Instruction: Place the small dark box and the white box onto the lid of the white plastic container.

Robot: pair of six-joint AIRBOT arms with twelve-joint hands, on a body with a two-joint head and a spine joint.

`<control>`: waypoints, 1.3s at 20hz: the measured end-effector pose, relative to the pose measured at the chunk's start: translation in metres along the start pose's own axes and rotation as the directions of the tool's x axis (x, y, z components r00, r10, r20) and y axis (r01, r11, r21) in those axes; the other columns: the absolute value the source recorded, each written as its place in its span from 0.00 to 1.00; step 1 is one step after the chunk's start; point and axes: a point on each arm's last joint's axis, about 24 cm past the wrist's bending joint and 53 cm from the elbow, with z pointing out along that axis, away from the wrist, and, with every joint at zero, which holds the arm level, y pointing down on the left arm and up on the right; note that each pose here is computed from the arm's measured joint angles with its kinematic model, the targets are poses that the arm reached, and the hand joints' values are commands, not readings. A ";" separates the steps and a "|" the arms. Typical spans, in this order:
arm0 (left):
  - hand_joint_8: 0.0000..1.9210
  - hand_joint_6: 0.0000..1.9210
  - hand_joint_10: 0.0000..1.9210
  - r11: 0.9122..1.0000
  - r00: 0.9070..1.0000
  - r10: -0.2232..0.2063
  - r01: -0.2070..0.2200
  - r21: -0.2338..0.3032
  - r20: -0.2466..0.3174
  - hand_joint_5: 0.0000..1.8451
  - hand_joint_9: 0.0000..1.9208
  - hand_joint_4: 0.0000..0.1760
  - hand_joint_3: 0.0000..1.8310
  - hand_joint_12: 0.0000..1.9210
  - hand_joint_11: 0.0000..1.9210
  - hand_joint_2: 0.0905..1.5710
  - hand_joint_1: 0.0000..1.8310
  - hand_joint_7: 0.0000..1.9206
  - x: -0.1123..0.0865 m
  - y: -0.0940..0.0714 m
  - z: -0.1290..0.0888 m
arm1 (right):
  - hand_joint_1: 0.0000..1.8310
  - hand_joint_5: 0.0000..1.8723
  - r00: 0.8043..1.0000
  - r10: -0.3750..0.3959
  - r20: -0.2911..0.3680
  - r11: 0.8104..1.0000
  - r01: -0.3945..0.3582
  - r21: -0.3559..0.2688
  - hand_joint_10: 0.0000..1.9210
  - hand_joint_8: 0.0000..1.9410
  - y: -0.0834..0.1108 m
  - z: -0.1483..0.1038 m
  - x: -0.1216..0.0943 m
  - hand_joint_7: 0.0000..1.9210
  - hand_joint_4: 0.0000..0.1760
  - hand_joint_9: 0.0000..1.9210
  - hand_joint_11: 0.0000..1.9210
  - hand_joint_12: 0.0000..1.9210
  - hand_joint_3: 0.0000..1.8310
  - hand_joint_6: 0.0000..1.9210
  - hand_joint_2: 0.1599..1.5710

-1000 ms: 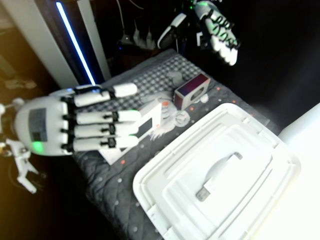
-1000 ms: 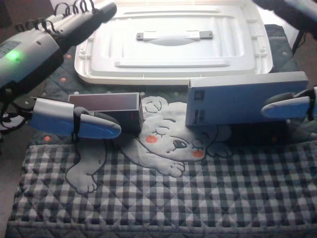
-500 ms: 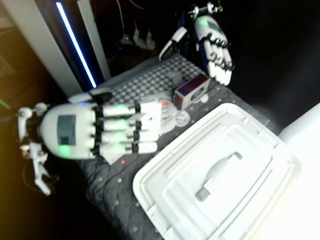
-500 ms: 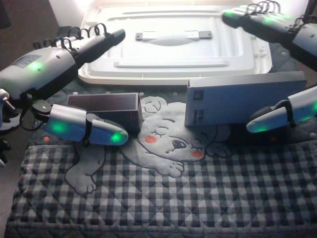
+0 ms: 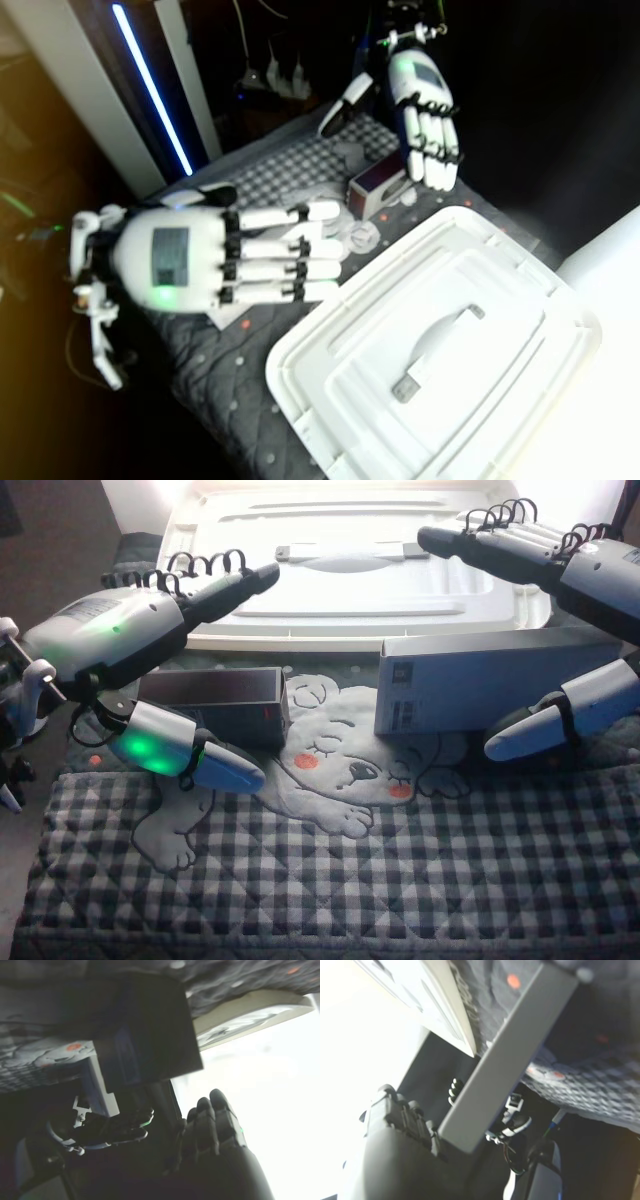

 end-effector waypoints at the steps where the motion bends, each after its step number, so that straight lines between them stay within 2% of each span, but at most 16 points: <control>1: 0.00 0.00 0.00 1.000 1.000 -0.002 0.002 -0.009 -0.005 0.00 0.07 0.35 0.00 0.25 0.00 0.36 0.35 0.05 0.001 0.002 0.000 | 0.42 0.04 1.000 -0.002 -0.001 1.000 0.002 0.003 0.01 0.01 -0.001 0.000 0.000 0.05 0.75 0.02 0.01 0.00 0.00 0.01 0.29; 5: 0.00 0.01 0.00 1.000 1.000 -0.002 0.001 -0.031 -0.016 0.03 0.04 0.31 0.01 0.16 0.00 0.38 0.39 0.06 0.003 0.012 0.003 | 0.50 0.24 1.000 -0.003 -0.002 1.000 0.003 0.014 0.01 0.01 -0.004 0.000 -0.001 0.28 0.00 0.23 0.00 0.38 0.00 0.01 0.34; 6: 0.00 0.01 0.00 0.999 1.000 -0.009 0.009 -0.035 -0.021 0.05 0.06 0.29 0.01 0.16 0.00 0.40 0.42 0.08 0.005 0.012 0.003 | 0.53 0.35 1.000 -0.003 -0.003 1.000 0.003 0.014 0.02 0.01 -0.004 0.000 -0.001 0.38 0.00 0.34 0.08 0.47 0.00 0.02 0.38; 9: 0.00 0.01 0.02 0.999 0.999 -0.014 0.013 -0.032 -0.029 0.32 0.27 0.00 0.00 0.53 0.00 0.53 0.61 0.30 0.008 0.011 0.004 | 0.69 0.50 1.000 0.000 -0.009 1.000 0.000 0.014 0.04 0.01 -0.004 0.000 0.001 0.55 0.00 0.56 0.36 0.55 0.01 0.01 0.50; 10: 0.01 0.01 0.06 0.999 1.000 -0.015 0.014 -0.033 -0.028 0.40 0.41 0.00 0.00 0.65 0.15 0.57 0.70 0.39 0.008 0.012 0.004 | 0.70 0.54 1.000 -0.002 -0.014 1.000 0.002 0.013 0.03 0.04 -0.004 0.000 0.002 0.72 0.00 0.57 0.16 0.65 0.01 0.37 0.59; 11: 0.02 0.02 0.08 0.999 1.000 -0.012 0.011 -0.033 -0.027 0.46 0.50 0.00 0.00 0.67 0.27 0.58 0.77 0.47 0.007 0.012 0.004 | 0.75 0.55 1.000 -0.004 -0.019 1.000 0.005 0.015 0.49 0.02 -0.004 0.000 0.003 0.75 0.00 0.51 0.14 0.75 0.00 0.39 0.62; 12: 0.20 0.36 0.30 0.999 1.000 -0.014 0.013 -0.038 -0.027 0.53 0.63 0.00 0.00 0.58 0.44 0.62 0.77 0.60 0.008 0.014 0.005 | 0.71 0.65 1.000 -0.005 -0.020 1.000 0.005 0.015 0.56 0.04 -0.004 0.000 0.003 0.77 0.00 0.58 0.38 0.88 0.00 0.27 0.59; 14: 0.33 0.47 0.53 0.999 0.999 -0.018 0.017 -0.041 -0.028 0.53 0.55 0.00 0.00 0.71 0.40 0.65 0.76 0.60 0.008 0.015 0.005 | 0.71 0.73 1.000 -0.001 -0.016 1.000 0.001 0.013 0.51 0.08 -0.004 0.000 0.003 0.78 0.00 0.63 0.36 0.86 0.00 0.10 0.57; 15: 0.33 0.36 0.53 0.999 1.000 -0.019 0.018 -0.038 -0.023 0.57 0.58 0.00 0.00 0.77 0.43 0.64 0.77 0.62 0.007 0.015 0.007 | 0.72 0.74 1.000 0.013 -0.013 1.000 -0.013 0.011 0.62 0.27 -0.003 0.000 0.002 0.71 0.00 0.61 0.38 0.92 0.00 0.04 0.58; 16: 0.35 0.46 0.55 0.999 1.000 -0.021 0.020 -0.038 -0.023 0.55 0.53 0.00 0.00 0.76 0.34 0.65 0.76 0.59 0.008 0.015 0.007 | 0.71 0.74 1.000 0.014 -0.011 1.000 -0.014 0.008 0.62 0.39 -0.003 0.000 0.001 0.66 0.00 0.51 0.22 0.94 0.00 0.02 0.60; 19: 0.35 0.35 0.52 0.999 0.999 -0.030 0.029 -0.040 -0.016 0.58 0.59 0.00 0.00 0.73 0.46 0.64 0.77 0.60 0.009 0.017 0.010 | 0.71 0.75 1.000 0.012 -0.010 1.000 -0.012 0.009 0.52 0.34 -0.003 0.000 0.000 0.67 0.00 0.53 0.23 0.84 0.00 0.03 0.59; 20: 0.51 0.27 0.63 0.999 0.999 -0.031 0.030 -0.040 -0.016 0.60 0.60 0.00 0.00 0.84 0.51 0.65 0.72 0.58 0.009 0.017 0.010 | 0.75 0.66 1.000 0.010 -0.010 1.000 -0.010 0.009 0.56 0.24 -0.003 0.000 0.000 0.67 0.00 0.54 0.28 0.78 0.00 0.20 0.61; 21: 0.53 0.42 0.80 0.999 1.000 -0.027 0.027 -0.040 -0.011 0.56 0.60 0.00 0.00 0.93 0.57 0.67 0.70 0.54 0.008 0.018 0.011 | 0.76 0.62 1.000 0.010 -0.010 1.000 -0.010 0.010 0.55 0.17 -0.004 0.000 0.000 0.70 0.00 0.52 0.15 0.76 0.00 0.30 0.61; 23: 0.78 0.37 0.90 0.999 1.000 -0.031 0.031 -0.039 -0.001 0.61 0.58 0.00 0.00 0.99 0.57 0.64 0.66 0.52 0.005 0.019 0.014 | 0.76 0.59 1.000 0.008 -0.012 1.000 -0.008 0.011 0.53 0.16 -0.004 -0.001 0.000 0.69 0.00 0.54 0.21 0.71 0.00 0.38 0.61; 24: 0.73 0.31 0.84 0.999 1.000 -0.023 0.023 -0.025 0.016 0.58 0.54 0.00 0.00 0.95 0.54 0.68 0.69 0.49 -0.002 0.013 0.021 | 0.76 0.60 1.000 0.009 -0.008 1.000 -0.009 0.005 0.59 0.23 -0.003 -0.001 -0.001 0.67 0.00 0.49 0.04 0.78 0.00 0.36 0.62; 26: 0.46 0.29 0.62 1.000 0.999 -0.017 0.017 -0.009 0.038 0.61 0.53 0.00 0.00 0.81 0.41 0.65 0.76 0.56 -0.012 0.008 0.027 | 0.76 0.59 1.000 0.016 0.005 1.000 -0.016 -0.006 0.62 0.31 0.000 -0.001 -0.004 0.63 0.00 0.51 0.25 0.84 0.00 0.33 0.63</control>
